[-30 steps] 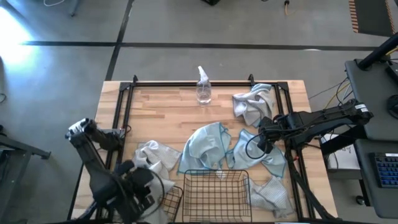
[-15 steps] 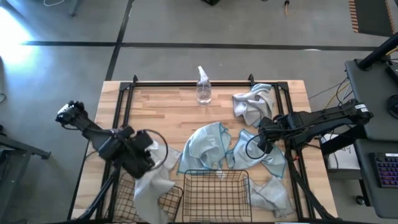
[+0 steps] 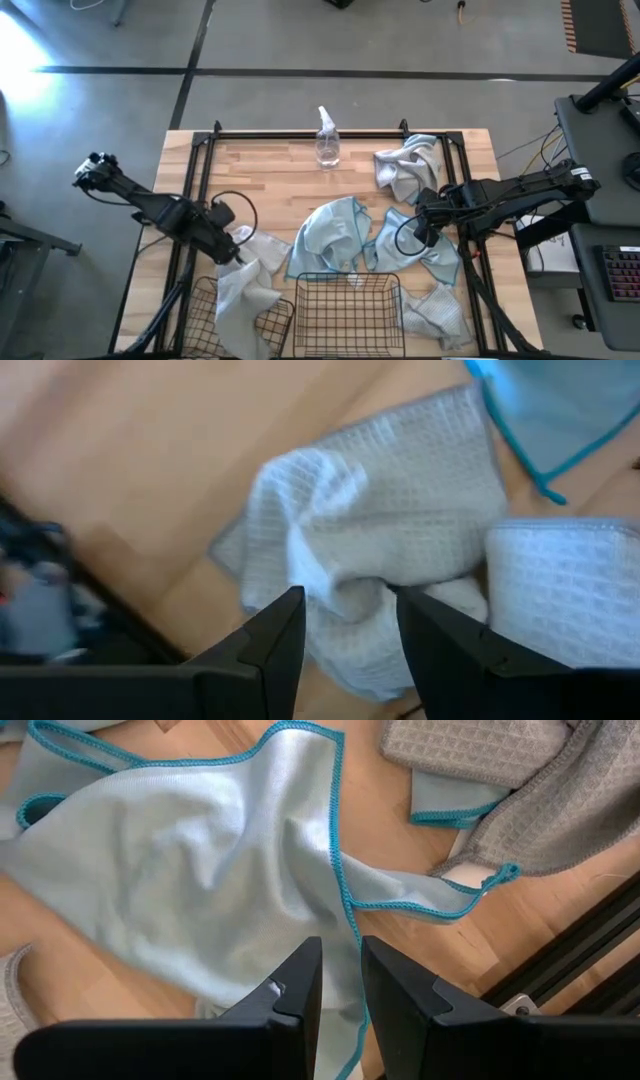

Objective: Sort microfiber towel by color & place in baskets
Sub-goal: Put the middle left gray microfiber towel into the left black wire basket

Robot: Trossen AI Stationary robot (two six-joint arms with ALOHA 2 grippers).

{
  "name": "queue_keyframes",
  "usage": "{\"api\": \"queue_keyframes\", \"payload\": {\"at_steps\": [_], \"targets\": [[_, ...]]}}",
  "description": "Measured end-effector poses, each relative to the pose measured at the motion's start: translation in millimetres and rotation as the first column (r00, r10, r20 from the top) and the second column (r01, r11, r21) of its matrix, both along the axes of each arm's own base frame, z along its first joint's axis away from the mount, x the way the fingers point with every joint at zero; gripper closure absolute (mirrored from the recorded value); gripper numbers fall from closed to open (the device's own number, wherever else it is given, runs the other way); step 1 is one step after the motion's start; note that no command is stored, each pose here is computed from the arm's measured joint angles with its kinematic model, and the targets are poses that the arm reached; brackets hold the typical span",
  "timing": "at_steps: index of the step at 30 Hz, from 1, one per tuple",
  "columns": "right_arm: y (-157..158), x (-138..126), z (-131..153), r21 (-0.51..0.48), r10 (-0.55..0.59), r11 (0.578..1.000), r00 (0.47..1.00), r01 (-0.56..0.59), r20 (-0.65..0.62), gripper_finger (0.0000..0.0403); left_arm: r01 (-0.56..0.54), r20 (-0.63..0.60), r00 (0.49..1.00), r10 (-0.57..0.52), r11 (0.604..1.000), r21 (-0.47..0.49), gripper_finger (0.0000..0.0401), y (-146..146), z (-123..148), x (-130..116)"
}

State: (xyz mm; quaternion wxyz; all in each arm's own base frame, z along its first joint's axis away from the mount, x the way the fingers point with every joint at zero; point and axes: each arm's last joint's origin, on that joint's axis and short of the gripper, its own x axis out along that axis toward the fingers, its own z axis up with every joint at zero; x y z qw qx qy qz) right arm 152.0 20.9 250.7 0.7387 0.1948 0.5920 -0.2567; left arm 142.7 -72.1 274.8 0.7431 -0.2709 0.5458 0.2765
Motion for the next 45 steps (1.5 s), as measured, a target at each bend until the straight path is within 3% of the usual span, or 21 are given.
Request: {"api": "queue_keyframes", "payload": {"at_steps": [3, 9, 17, 25, 36, 45], "targets": [[0, 0, 0, 0.0, 0.0, 1.0, 1.0, 0.0, 0.0, 0.0335, -0.012, 0.025, 1.0, 0.013, 0.999, -0.032, 0.0257, 1, -10, -3], [0, 0, 0, 0.0, 0.0, 1.0, 1.0, 0.0, 0.0, 0.0335, -0.077, -0.04, 0.996, 0.075, 0.995, -0.061, 0.0257, 6, -31, -13], [0, 0, 0, 0.0, 0.0, 1.0, 1.0, 0.0, 0.0, 0.0335, -0.107, -0.014, 0.994, 0.107, 0.984, -0.142, 0.0257, 4, -43, -13], [0, 0, 0, 0.0, 0.0, 1.0, 1.0, 0.0, 0.002, 0.0335, -0.126, -0.03, 0.992, 0.123, 0.982, -0.142, 0.0257, 4, -53, -13], [0, 0, 0, 0.001, -0.001, 1.0, 1.0, 0.001, 0.004, 0.0335, -0.132, 0.062, 0.987, 0.149, 0.967, -0.217, 0.0257, 0, -86, -6], [0, 1, 0, 0.001, -0.001, 1.0, 1.0, 0.001, 0.007, 0.0335, -0.198, 0.028, 0.978, 0.208, 0.956, -0.215, 0.0258, 3, -101, -12]]}}
